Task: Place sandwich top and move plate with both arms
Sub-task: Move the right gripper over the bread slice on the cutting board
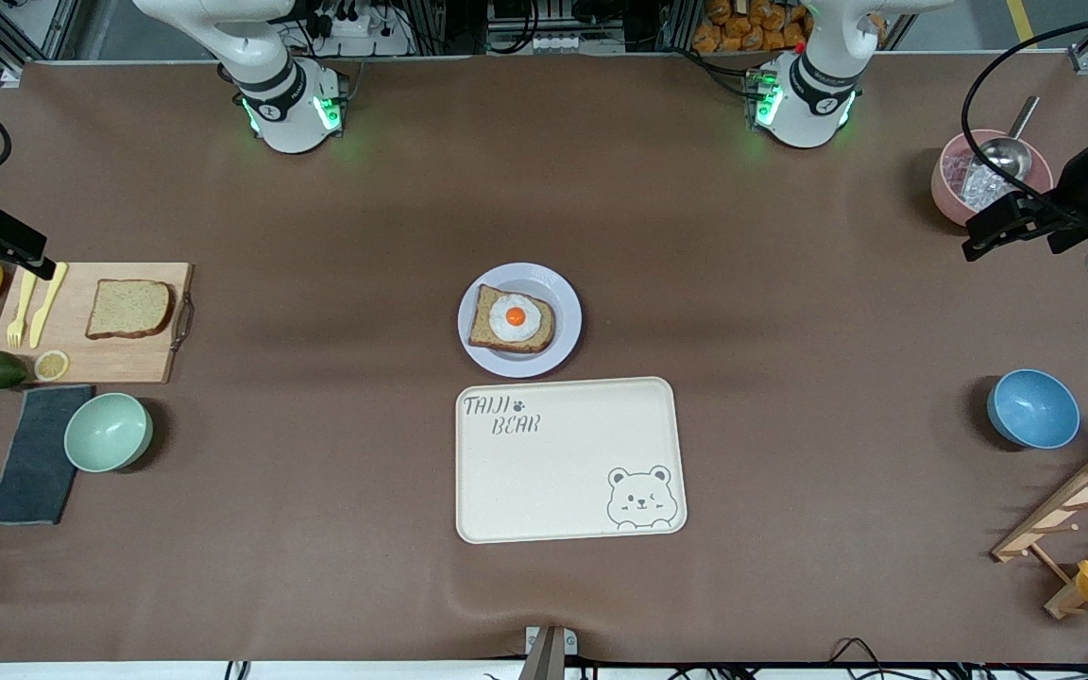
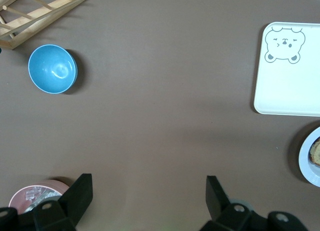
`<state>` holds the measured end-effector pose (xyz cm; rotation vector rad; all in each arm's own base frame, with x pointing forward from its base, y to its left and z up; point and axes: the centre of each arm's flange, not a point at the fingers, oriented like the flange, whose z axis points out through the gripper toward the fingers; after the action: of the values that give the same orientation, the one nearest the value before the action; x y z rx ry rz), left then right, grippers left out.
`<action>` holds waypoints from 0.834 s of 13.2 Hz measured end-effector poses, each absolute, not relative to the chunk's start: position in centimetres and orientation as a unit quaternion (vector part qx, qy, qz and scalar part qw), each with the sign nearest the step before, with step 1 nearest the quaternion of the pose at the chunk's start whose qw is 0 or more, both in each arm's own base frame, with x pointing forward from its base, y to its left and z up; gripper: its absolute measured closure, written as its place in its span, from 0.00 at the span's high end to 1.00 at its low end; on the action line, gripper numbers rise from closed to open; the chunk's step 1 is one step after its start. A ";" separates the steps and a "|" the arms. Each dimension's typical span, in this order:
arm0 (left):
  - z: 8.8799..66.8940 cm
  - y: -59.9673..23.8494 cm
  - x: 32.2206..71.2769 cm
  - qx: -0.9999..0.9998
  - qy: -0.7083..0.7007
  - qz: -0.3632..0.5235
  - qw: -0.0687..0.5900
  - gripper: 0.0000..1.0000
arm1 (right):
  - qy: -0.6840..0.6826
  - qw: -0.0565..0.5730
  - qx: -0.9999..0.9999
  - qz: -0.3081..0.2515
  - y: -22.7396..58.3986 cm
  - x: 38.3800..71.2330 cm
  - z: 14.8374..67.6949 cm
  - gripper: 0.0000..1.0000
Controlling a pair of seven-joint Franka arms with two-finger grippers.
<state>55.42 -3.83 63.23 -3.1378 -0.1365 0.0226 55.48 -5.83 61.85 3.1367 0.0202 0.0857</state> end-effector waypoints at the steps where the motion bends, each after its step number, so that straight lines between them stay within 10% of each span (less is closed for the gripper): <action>1: 63.2 -3.8 55.4 -0.999 -0.043 0.007 0.000 1.00 | 0.006 0.002 1.000 0.027 -5.8 55.5 61.8 1.00; 11: 61.6 -3.9 56.3 -0.999 -0.043 0.021 0.002 1.00 | -0.041 -0.001 0.999 -0.021 -10.9 55.8 56.9 1.00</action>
<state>56.33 -3.95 61.57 -3.1347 -0.1345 0.0663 55.84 -10.93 56.90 3.1412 -0.1296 -0.0665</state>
